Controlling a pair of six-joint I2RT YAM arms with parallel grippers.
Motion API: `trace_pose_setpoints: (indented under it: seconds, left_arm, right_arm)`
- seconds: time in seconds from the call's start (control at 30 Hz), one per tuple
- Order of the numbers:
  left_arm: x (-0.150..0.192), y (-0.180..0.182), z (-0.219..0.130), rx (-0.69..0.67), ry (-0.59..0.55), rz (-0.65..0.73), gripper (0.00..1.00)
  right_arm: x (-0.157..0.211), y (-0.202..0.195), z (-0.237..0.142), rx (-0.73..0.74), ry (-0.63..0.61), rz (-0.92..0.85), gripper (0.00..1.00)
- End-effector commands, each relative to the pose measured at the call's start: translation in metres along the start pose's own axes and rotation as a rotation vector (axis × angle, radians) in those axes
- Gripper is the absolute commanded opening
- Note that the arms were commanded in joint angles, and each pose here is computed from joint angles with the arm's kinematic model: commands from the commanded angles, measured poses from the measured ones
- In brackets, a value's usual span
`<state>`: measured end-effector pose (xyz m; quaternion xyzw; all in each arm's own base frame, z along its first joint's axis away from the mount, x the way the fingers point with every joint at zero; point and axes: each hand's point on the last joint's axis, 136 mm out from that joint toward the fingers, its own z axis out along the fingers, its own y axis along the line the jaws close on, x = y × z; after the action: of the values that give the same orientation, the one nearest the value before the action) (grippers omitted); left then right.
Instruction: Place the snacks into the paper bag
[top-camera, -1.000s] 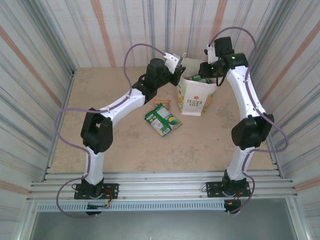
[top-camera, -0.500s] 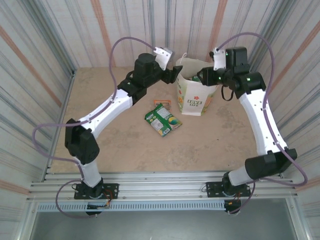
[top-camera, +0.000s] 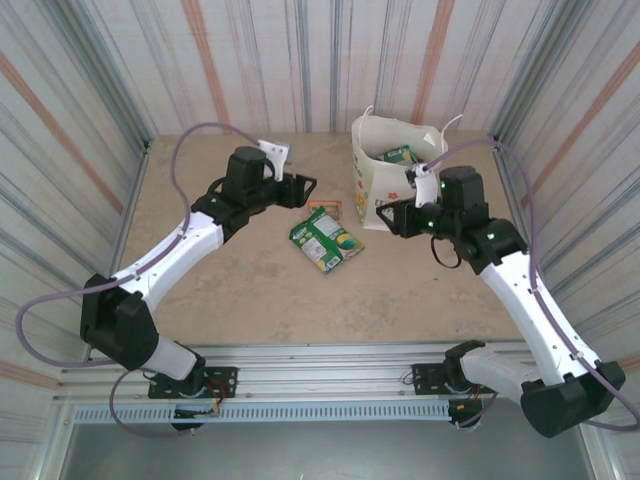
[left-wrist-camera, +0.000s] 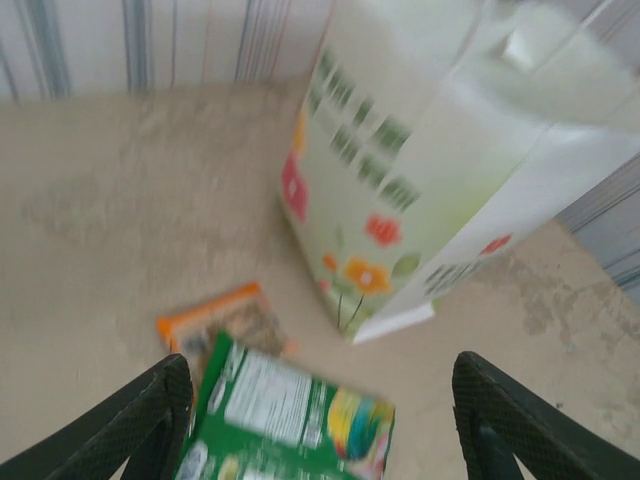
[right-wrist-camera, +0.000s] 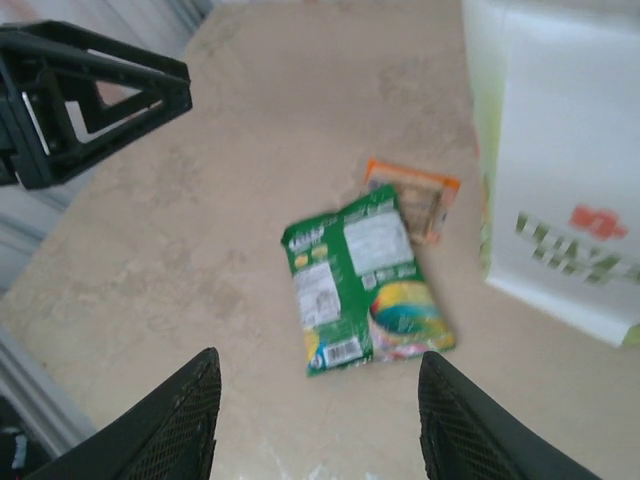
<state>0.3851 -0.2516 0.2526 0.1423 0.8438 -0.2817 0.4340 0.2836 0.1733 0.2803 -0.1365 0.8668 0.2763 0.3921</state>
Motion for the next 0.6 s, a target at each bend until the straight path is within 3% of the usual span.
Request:
trace_pose_setpoints:
  seconds: [0.0, 0.23, 0.57]
  left_arm:
    - [0.023, 0.012, -0.003, 0.027, 0.038, -0.178, 0.71]
    - [0.081, 0.051, 0.013, -0.009, 0.157, -0.336, 0.7]
    - [0.136, 0.088, 0.039, -0.044, 0.259, -0.476, 0.7]
  right_arm:
    - [0.024, -0.004, 0.022, 0.004, 0.029, 0.085, 0.53]
    - [0.079, -0.011, 0.071, 0.031, 0.146, 0.148, 0.51]
    - [0.113, -0.014, 0.132, 0.066, 0.168, 0.138, 0.51]
